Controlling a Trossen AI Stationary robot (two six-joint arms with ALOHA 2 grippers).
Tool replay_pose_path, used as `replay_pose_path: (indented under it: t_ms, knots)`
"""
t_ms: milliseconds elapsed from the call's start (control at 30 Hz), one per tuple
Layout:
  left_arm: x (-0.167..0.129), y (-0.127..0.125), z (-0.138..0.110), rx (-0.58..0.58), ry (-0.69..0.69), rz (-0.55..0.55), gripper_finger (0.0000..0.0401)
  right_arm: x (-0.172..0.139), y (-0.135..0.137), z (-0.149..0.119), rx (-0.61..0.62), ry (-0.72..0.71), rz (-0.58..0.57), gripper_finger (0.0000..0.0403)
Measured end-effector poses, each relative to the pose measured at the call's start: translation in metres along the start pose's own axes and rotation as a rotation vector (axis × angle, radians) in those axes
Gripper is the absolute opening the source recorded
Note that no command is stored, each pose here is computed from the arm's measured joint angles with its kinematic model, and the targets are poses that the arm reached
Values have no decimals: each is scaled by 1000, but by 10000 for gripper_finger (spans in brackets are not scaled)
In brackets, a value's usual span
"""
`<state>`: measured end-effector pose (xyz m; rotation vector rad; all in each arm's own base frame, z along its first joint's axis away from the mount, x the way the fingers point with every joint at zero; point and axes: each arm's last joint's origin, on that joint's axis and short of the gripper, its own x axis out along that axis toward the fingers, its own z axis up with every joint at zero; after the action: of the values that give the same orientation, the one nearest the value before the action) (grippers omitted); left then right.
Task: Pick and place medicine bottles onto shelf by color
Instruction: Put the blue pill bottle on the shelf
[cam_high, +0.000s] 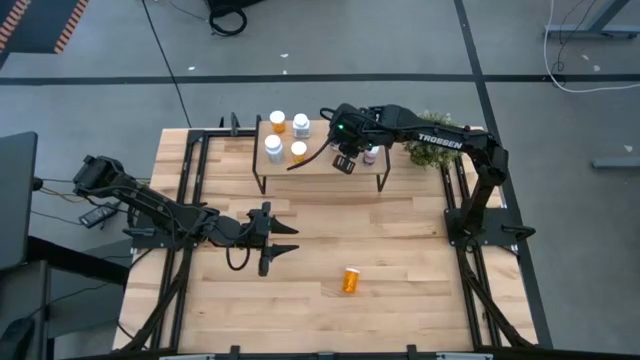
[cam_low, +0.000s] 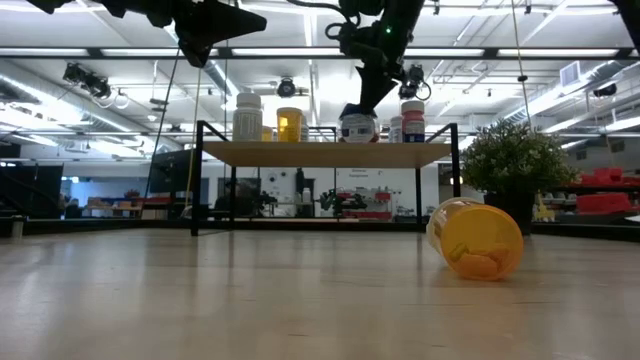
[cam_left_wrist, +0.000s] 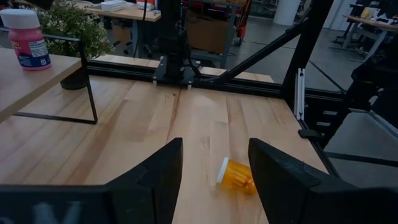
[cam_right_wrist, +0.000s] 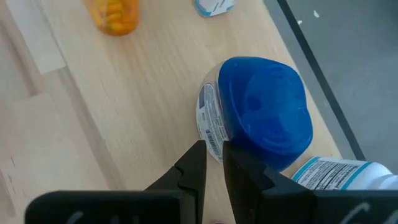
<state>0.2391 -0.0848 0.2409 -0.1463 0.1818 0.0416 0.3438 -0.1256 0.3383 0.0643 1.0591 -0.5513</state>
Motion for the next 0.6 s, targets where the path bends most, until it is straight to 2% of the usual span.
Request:
replay_pose_path:
  t_ms: [600]
  knots:
    - [0, 0, 0, 0, 0, 0, 190, 6, -23, 4, 50, -35, 9, 62]
